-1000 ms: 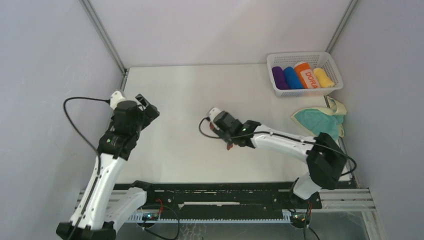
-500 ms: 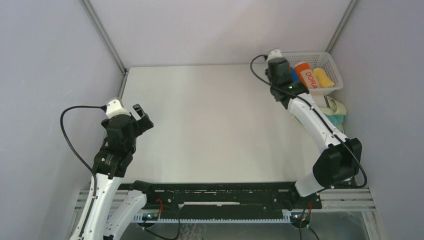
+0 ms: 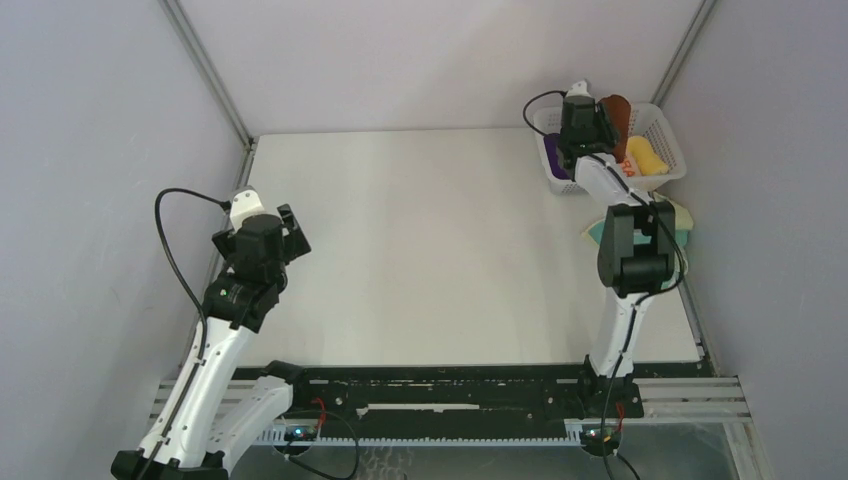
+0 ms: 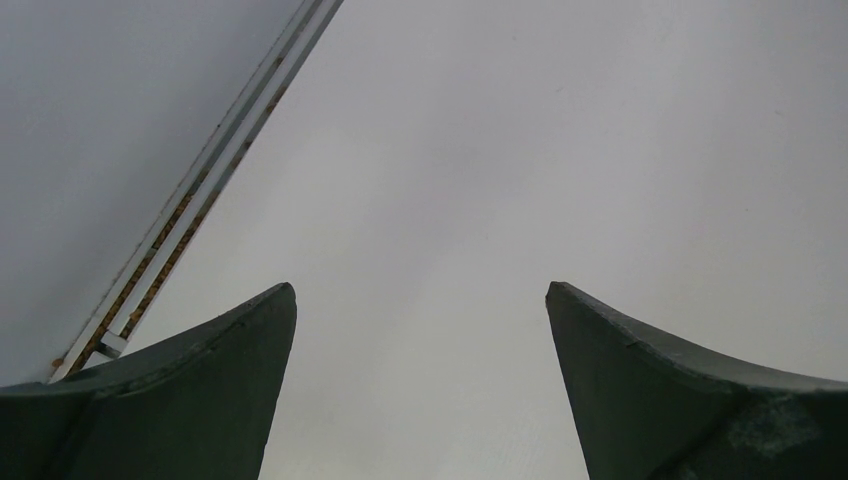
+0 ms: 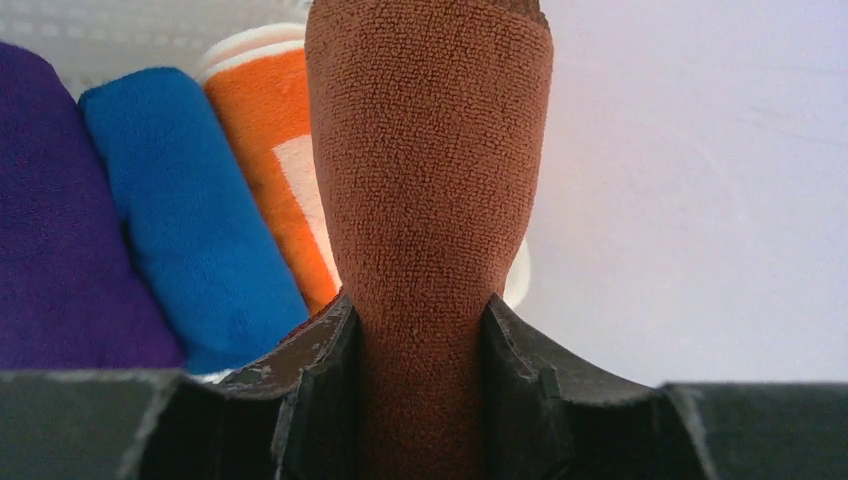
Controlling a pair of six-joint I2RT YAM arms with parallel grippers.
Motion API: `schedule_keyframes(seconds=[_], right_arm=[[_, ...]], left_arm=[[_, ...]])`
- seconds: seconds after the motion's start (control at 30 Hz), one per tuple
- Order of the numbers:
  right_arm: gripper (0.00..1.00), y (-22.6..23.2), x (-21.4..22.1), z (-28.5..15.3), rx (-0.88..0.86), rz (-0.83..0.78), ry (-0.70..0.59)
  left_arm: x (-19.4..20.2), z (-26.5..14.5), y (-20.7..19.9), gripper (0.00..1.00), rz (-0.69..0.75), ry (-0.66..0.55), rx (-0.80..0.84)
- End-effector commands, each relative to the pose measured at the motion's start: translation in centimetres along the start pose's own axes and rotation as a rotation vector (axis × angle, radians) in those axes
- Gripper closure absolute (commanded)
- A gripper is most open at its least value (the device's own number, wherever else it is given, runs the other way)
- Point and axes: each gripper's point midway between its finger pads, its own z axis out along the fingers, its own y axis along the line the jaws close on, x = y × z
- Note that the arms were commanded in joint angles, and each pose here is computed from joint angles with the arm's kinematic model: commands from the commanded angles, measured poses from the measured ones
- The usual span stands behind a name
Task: Roll the towels
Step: Place the towel in the bin.
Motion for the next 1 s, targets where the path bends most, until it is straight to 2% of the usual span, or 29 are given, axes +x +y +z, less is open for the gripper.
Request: schedule_keyframes(seconds=[0.0,0.23,0.33,0.53,0.73,0.97], right_arm=[[0.77,-0.4,-3.0,2.3,0.092,-0.048,-0.079],[0.77,5.5,-1.1,4.9,-0.028,-0.161,-0.038],[0.76,8.0,-0.1,5.0,-0.153,-0.184,-0.016],[0.75,11.5,1.2,4.5,-0.419,-0.115,0.044],[0.75,13.2,2.8,3.9,-0.566,-0.083,0.115],[0.73,13.9,4.3,3.6,-0.641,-0.051,0.162]], left_arm=[[-0.9,0.2,0.9,0.00,0.015,-0.046,-0.058],[-0.8,0.4,1.0,0.00,0.023,-0.046,-0.071],[-0.7,0.5,1.0,0.00,0.025,-0.044,-0.071],[-0.6,0.6,1.0,0.00,0.026,-0.043,-0.073],[-0.6,0.6,0.9,0.00,0.026,-0.042,-0.068],[-0.5,0.6,0.8,0.00,0.025,-0.041,-0.065]])
